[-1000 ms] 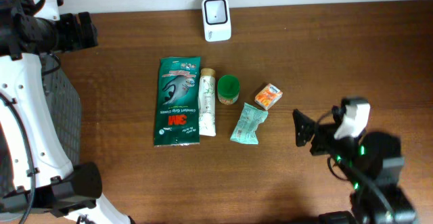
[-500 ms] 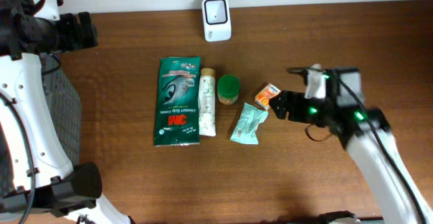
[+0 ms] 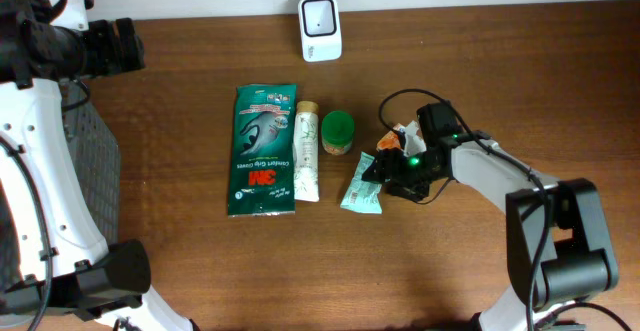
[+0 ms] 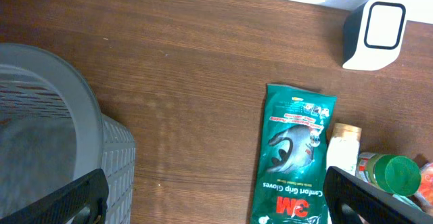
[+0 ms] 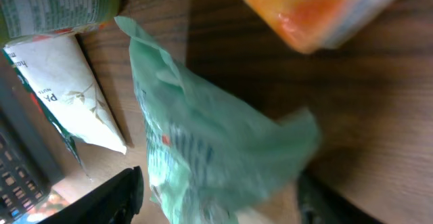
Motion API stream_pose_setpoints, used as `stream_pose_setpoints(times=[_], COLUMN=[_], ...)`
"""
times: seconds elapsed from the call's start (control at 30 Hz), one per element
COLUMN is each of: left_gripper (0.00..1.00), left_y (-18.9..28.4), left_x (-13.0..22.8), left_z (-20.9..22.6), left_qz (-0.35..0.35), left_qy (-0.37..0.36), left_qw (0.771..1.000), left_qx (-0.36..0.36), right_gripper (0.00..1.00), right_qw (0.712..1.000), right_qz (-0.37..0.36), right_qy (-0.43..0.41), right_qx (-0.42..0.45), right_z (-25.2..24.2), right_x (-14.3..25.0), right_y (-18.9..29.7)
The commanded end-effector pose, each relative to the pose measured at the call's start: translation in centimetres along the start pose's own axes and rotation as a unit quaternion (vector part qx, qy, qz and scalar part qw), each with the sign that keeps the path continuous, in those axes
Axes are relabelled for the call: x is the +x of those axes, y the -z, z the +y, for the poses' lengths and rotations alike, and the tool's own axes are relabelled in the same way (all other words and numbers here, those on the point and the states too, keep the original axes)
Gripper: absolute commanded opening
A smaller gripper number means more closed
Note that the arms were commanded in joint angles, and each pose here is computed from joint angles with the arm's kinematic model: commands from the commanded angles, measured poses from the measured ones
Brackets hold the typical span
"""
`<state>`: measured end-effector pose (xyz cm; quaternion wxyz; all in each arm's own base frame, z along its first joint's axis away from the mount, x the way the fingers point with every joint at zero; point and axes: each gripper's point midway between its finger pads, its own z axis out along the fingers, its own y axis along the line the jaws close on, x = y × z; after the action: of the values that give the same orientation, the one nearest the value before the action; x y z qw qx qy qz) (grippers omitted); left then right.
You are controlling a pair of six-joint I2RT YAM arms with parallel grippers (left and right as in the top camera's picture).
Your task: Scan the item barcode
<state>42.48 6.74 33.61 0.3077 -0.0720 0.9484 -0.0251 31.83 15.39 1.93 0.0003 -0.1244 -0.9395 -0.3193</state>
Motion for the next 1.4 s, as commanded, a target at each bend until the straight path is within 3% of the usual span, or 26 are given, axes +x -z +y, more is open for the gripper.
stream_pose_setpoints(times=[0.0, 0.07, 0.17, 0.23, 0.33, 0.5, 0.67, 0.83, 1.03, 1.37], left_gripper=[0.99, 0.99, 0.99, 0.99, 0.99, 0.99, 0.99, 0.99, 0.99, 0.99], left_y=[0.1, 0.1, 0.1, 0.1, 0.1, 0.1, 0.1, 0.1, 0.1, 0.1], left_x=[-0.1, -0.1, -0.1, -0.1, -0.1, -0.1, -0.1, -0.1, -0.1, -0.1], left_z=[-0.2, -0.2, -0.2, -0.2, -0.2, -0.2, -0.2, -0.2, -0.2, -0.2], left_qz=[-0.003, -0.003, -0.003, -0.003, -0.003, -0.003, -0.003, -0.003, -0.003, -0.003], left_qy=[-0.005, -0.005, -0.005, -0.005, -0.005, -0.005, -0.005, -0.005, -0.005, -0.005], left_qw=[1.0, 1.0, 1.0, 1.0, 1.0, 1.0, 1.0, 1.0, 1.0, 1.0], left_qx=[0.005, 0.006, 0.006, 0.006, 0.005, 0.006, 0.006, 0.006, 0.006, 0.006], right_gripper=[0.6, 0.53, 0.33, 0.14, 0.04, 0.04, 0.04, 0.04, 0.04, 0.04], right_qw=[1.0, 1.0, 1.0, 1.0, 0.999, 0.989, 0.966, 0.961, 0.949, 0.936], right_qz=[0.003, -0.007, -0.012, -0.012, -0.013, -0.039, -0.106, -0.176, -0.169, -0.21], right_qy=[0.001, 0.008, 0.011, 0.011, 0.037, 0.128, 0.196, 0.125, 0.047, 0.091], right_qx=[-0.008, -0.01, -0.01, -0.01, -0.021, -0.057, -0.128, -0.171, -0.262, -0.268], right_z=[0.6, 0.7, 0.7, 0.8, 1.3, 4.1, 9.4, 10.6, 10.8, 14.2], right_x=[-0.1, -0.6, -0.9, -0.8, -0.8, -0.9, -0.2, -0.3, 0.1, -1.7], right_y=[-0.5, -0.5, -0.5, -0.5, -0.3, 2.0, 8.8, 15.7, 20.4, 21.0])
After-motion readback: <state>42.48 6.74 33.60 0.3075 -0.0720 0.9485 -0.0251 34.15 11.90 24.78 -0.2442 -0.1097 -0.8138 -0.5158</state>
